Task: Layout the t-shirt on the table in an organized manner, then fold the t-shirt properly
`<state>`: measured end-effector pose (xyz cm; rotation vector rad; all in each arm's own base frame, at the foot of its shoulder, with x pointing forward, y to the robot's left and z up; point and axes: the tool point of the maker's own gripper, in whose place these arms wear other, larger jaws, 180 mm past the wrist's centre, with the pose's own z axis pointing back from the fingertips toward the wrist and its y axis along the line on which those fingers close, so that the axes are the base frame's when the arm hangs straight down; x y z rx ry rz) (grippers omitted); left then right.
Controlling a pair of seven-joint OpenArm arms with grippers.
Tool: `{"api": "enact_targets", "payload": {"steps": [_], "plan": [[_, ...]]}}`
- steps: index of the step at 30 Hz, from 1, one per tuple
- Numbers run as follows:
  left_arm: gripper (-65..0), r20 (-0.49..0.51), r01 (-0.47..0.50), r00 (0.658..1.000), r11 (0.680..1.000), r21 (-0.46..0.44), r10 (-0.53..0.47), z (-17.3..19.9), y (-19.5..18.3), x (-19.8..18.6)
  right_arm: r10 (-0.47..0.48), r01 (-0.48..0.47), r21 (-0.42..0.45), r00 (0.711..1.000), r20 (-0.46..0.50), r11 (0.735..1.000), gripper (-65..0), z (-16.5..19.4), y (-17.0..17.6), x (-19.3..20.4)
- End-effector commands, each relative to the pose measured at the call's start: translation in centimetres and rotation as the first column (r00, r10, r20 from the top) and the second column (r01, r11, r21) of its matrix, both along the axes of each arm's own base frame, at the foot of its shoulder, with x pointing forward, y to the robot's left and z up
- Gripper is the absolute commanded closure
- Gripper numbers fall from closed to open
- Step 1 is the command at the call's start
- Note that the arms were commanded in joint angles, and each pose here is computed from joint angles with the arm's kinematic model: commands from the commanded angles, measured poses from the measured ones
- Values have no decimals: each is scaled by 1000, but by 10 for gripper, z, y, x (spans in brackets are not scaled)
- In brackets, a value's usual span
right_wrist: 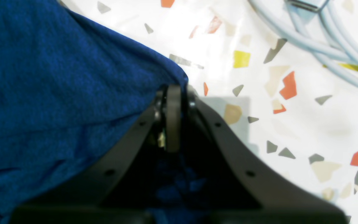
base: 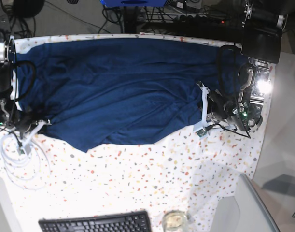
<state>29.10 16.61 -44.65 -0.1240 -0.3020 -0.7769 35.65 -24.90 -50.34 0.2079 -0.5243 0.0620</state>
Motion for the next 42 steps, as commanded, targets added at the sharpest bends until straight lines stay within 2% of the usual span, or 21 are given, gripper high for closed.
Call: {"api": "enact_targets", "payload": {"steps": [1, 11, 17, 18, 21, 22, 23, 25, 28, 30, 42], "plan": [[0, 50, 4, 999, 1000, 13, -5, 15, 10, 15, 23, -25, -32, 998, -61, 999, -2, -5, -6, -10], [0, 139, -4, 990, 999, 44, -2, 46, 23, 54, 23, -24, -29, 998, -52, 999, -2, -3, -4, -7], [0, 113, 14, 994, 1000, -1, -13, 36, 2, 42, 23, -24, -29, 998, -52, 999, -2, -3, -4, -7], [-25, 101, 11, 995, 1000, -7, -10, 31, 0, 37, 23, -24, -29, 998, -52, 999, -2, -3, -4, -7], [-239, 69, 14, 998, 1000, -8, -13, 21, -1, 24, 21, -23, -32, 998, -52, 999, -2, -3, -6, -7], [-281, 57, 17, 998, 1000, -8, -16, 18, -2, 19, 21, -23, -32, 998, -52, 999, -2, -3, -6, -7], [-295, 43, 21, 999, 1000, -7, -20, 13, -3, 13, 21, -22, -34, 998, -52, 999, -2, -2, -7, -7], [-272, 33, 21, 999, 1000, -12, -21, 9, -4, 7, 21, -22, -34, 998, -52, 999, -2, -2, -7, -7], [-179, 25, 16, 1000, 1000, -15, -16, 7, -4, 4, 21, -22, -34, 998, -52, 999, -2, -2, -7, -7], [-140, 21, 13, 1000, 1000, -15, -12, 6, -3, 2, 21, -22, -34, 998, -52, 999, -2, -2, -7, -7], [-130, 9, 12, 1000, 1000, -23, -11, 2, -6, -3, 21, -23, -34, 998, -55, 999, -2, -4, -7, -8]]}}
